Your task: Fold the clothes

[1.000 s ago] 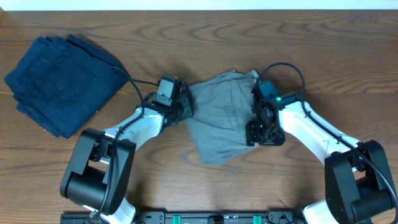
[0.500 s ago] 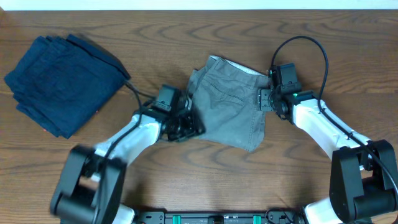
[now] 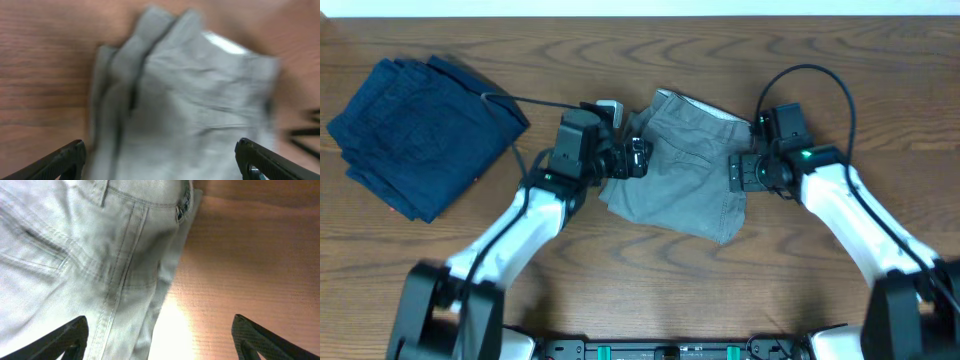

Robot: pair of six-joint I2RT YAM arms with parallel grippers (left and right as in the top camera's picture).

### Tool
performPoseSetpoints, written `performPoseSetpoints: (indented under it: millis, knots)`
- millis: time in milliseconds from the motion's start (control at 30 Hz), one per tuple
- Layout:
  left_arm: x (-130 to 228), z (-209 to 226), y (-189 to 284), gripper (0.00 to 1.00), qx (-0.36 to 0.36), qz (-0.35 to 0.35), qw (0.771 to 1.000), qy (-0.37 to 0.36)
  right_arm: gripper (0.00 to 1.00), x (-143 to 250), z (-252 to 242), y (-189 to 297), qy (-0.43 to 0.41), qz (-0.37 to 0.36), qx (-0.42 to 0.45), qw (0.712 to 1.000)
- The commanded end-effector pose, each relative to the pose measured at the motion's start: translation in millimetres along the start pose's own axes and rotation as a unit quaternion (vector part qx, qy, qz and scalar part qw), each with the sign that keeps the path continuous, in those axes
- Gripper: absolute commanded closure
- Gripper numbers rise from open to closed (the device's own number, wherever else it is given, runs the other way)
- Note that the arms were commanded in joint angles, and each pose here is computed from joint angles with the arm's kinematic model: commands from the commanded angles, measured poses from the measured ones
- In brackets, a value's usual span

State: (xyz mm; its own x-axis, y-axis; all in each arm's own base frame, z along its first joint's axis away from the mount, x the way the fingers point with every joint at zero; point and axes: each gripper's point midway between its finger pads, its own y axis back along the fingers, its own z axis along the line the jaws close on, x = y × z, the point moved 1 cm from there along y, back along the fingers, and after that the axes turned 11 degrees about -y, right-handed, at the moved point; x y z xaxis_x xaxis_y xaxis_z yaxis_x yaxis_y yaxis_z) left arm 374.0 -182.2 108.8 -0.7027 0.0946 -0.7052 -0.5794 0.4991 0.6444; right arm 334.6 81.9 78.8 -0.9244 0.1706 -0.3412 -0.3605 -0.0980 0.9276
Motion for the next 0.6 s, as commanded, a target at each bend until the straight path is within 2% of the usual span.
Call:
performPoseSetpoints:
  millis: [0, 233, 467, 500, 567]
  knots:
    - [-9.1, 23.0, -20.7, 0.04, -0.028, 0.008, 0.999, -0.044, 0.07, -7.4, 5.9, 32.7, -0.016, -0.030, -0.020, 0.999]
    - [-5.1, 33.6, -62.9, 0.03, -0.024, 0.038, 0.996, -0.077, 0.03, 9.9, -0.2, 73.5, -0.015, -0.033, -0.023, 0.999]
    - [37.7, 10.5, -90.1, 0.04, 0.049, 0.096, 0.992, -0.067, 0.03, 13.0, -0.3, 82.6, -0.016, -0.037, -0.028, 0.999]
    - [43.4, 6.5, -92.5, 0.08, 0.058, 0.104, 0.991, -0.066, 0.03, 13.1, -0.2, 82.4, -0.016, -0.037, -0.028, 0.999]
    - [50.3, -0.8, -95.4, 0.30, 0.072, 0.113, 0.989, -0.068, 0.03, 13.1, -0.2, 82.5, -0.015, -0.037, -0.028, 0.999]
